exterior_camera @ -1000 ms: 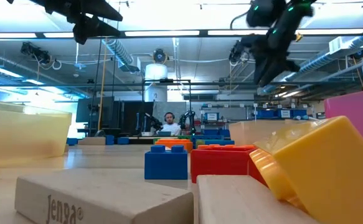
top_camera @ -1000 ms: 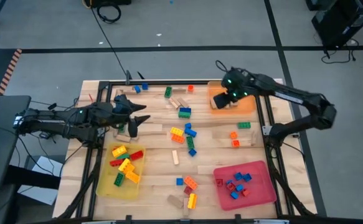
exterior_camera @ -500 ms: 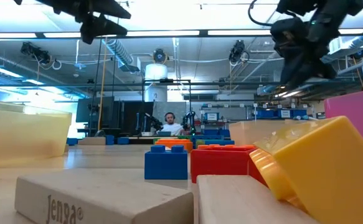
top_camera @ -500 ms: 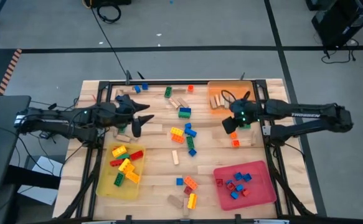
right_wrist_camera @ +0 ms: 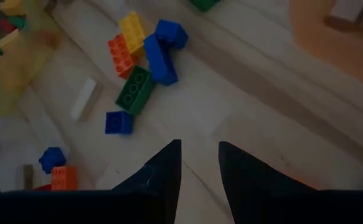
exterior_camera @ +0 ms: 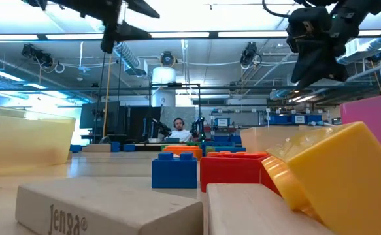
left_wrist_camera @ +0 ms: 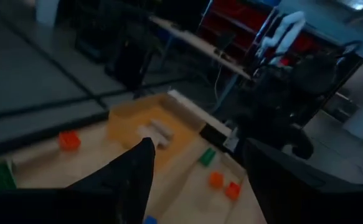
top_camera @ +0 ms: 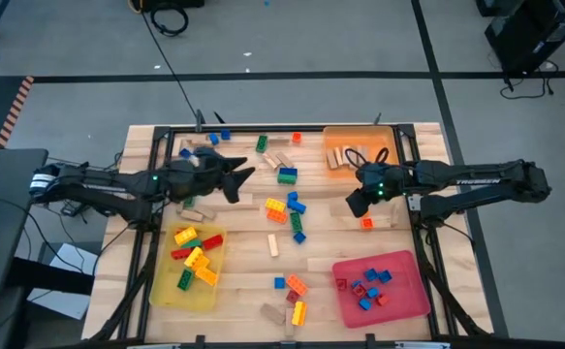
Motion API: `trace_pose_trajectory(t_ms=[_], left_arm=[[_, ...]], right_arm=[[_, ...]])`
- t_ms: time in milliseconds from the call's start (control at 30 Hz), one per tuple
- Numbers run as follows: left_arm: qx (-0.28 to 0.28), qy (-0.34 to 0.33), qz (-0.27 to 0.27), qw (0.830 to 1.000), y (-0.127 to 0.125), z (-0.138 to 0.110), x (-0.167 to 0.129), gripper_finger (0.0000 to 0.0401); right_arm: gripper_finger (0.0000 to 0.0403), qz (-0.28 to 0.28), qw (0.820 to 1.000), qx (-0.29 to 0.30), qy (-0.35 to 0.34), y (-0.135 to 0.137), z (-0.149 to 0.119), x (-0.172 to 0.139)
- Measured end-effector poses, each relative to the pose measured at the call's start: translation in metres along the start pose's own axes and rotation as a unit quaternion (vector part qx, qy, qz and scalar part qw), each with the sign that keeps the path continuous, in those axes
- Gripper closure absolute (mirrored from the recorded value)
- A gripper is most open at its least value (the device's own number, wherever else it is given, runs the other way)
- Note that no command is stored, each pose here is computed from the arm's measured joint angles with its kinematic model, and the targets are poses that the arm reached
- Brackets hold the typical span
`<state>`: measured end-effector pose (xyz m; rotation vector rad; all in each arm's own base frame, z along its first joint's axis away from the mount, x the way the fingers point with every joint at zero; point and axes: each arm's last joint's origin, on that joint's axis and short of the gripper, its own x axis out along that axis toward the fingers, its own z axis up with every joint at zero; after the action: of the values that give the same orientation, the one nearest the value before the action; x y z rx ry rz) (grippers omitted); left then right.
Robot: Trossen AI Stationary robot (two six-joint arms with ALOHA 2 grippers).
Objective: Sort blocks by size
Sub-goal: Put the brown block into the orange bin
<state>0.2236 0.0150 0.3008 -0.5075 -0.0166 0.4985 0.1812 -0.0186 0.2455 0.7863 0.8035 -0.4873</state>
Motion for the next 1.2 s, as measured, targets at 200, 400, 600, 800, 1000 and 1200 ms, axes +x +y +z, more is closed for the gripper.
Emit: trace_pose_trajectory(t_ms=[200,400,600,800,1000,1200], left_arm=[[-0.033,0.064,0.054,0.996,0.012,0.002,0.031,0.0173],[-0.031,0.171,0.100,0.980,0.045,0.021,0.069,0.0179],[0.063,0.284,0.047,0.956,0.077,0.033,0.110,0.0179],[0.138,0.387,-0.005,0.912,0.101,0.028,0.157,0.0179],[0.257,0.491,-0.034,0.832,0.113,0.008,0.197,0.0179],[0.376,0.548,-0.039,0.747,0.123,-0.008,0.221,0.0180]], right_arm=[[0.0282,0.016,0.999,-0.037,0.010,0.001,0.000,0.000],[0.0282,0.021,0.999,-0.048,0.011,0.002,0.000,0.000],[0.0282,0.023,0.999,-0.040,0.010,0.002,0.000,0.000],[0.0282,0.021,1.000,-0.022,0.001,0.003,0.001,0.000],[0.0282,0.016,0.999,0.007,-0.032,0.004,0.005,0.000],[0.0282,0.019,0.998,0.016,-0.051,0.006,0.008,0.000]])
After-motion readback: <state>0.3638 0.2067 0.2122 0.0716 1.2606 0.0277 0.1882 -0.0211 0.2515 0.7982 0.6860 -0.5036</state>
